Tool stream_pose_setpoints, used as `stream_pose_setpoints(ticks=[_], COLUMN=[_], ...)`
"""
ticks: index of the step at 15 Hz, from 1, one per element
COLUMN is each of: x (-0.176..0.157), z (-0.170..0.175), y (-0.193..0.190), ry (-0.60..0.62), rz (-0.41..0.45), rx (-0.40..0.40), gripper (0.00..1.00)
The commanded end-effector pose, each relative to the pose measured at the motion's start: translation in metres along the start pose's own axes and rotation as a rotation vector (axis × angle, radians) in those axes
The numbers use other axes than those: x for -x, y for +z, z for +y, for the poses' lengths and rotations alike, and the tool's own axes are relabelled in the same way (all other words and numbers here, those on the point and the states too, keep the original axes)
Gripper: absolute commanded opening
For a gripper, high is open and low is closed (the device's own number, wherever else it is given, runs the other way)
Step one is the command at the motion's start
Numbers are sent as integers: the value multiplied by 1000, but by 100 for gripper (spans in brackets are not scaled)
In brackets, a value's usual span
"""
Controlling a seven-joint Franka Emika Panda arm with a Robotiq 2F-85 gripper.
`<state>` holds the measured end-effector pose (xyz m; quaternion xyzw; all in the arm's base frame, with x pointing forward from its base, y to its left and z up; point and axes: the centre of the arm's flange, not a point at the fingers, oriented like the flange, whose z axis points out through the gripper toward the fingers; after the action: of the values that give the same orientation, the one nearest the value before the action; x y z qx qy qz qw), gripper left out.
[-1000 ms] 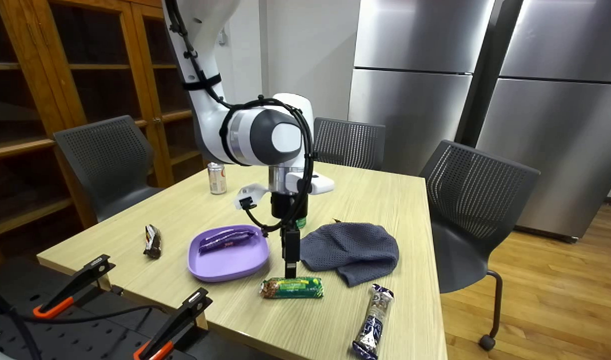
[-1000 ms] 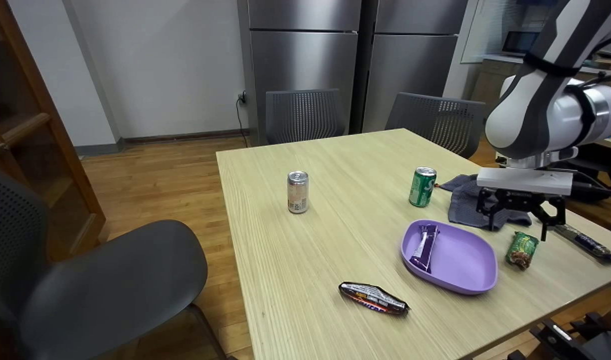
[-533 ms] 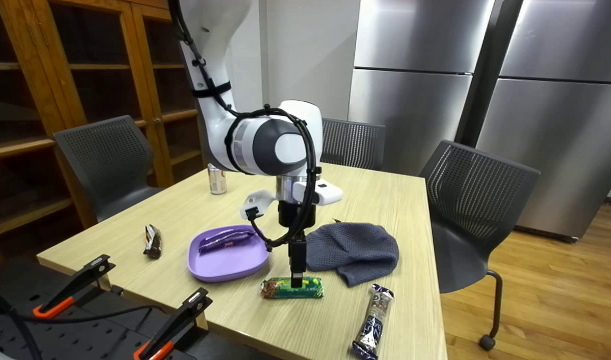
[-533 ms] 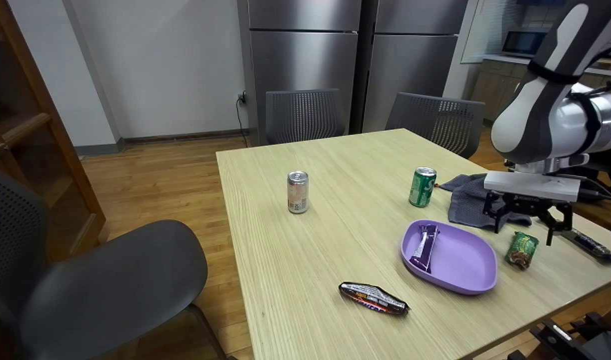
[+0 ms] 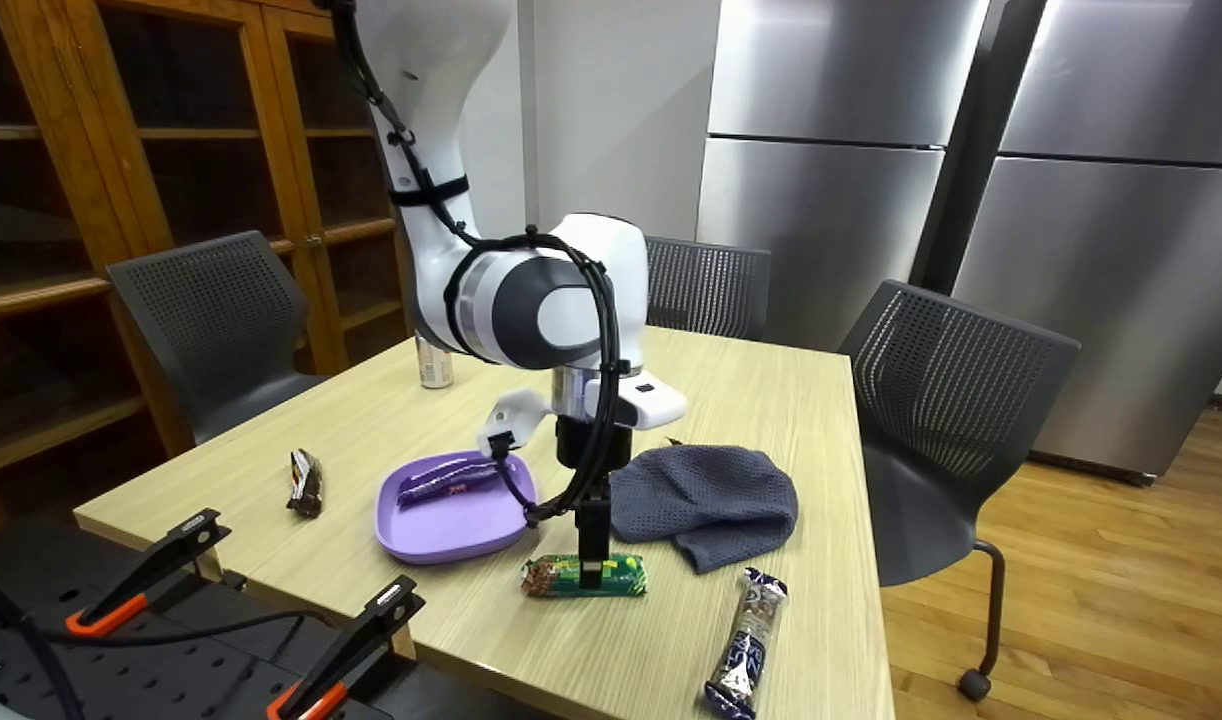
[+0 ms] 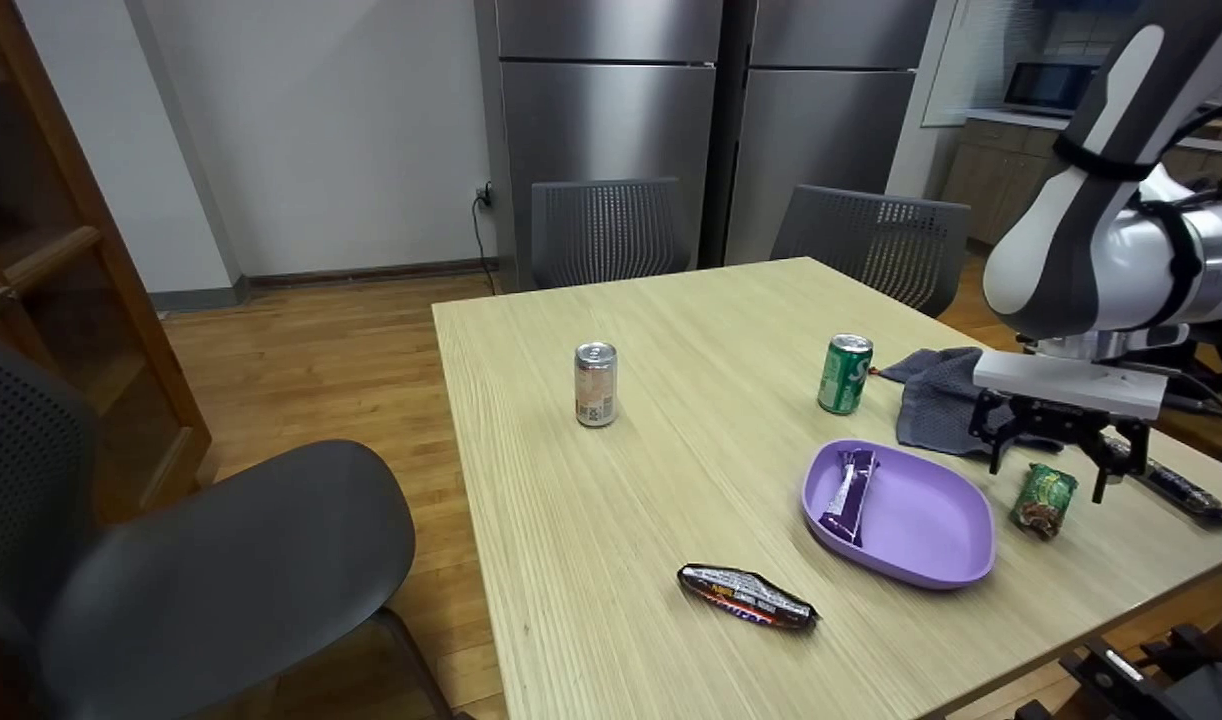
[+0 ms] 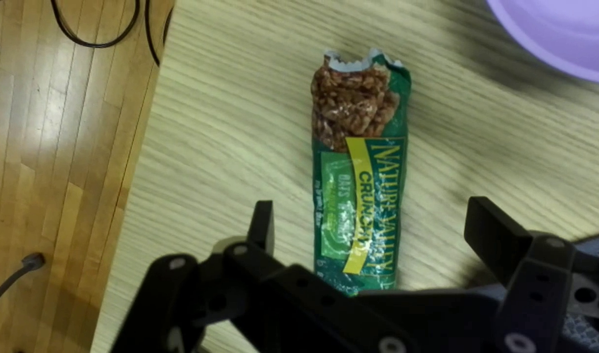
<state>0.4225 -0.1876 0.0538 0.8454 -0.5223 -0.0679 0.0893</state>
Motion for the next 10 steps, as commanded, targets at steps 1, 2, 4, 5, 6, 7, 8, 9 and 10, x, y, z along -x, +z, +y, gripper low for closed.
stream_pose_setpoints(ticks=[1,2,4,5,6,7,8,9,10], x=[4,4,4,4,4,4,4,4,4], z=[9,10,13,14,14,15,15,16,16], y=[2,3,4,5,6,7,7,7,7], ry=[-15,-13,-9,-8,-3,-1,0,0,0], rz=[-7,-5,-3,-2,-2,-5,-6,-8,-10], rx=[-45,-51,-60,-65,-69,-73,-77,-83,-85], gripper=[100,100,100,100,100,100,100,100,100])
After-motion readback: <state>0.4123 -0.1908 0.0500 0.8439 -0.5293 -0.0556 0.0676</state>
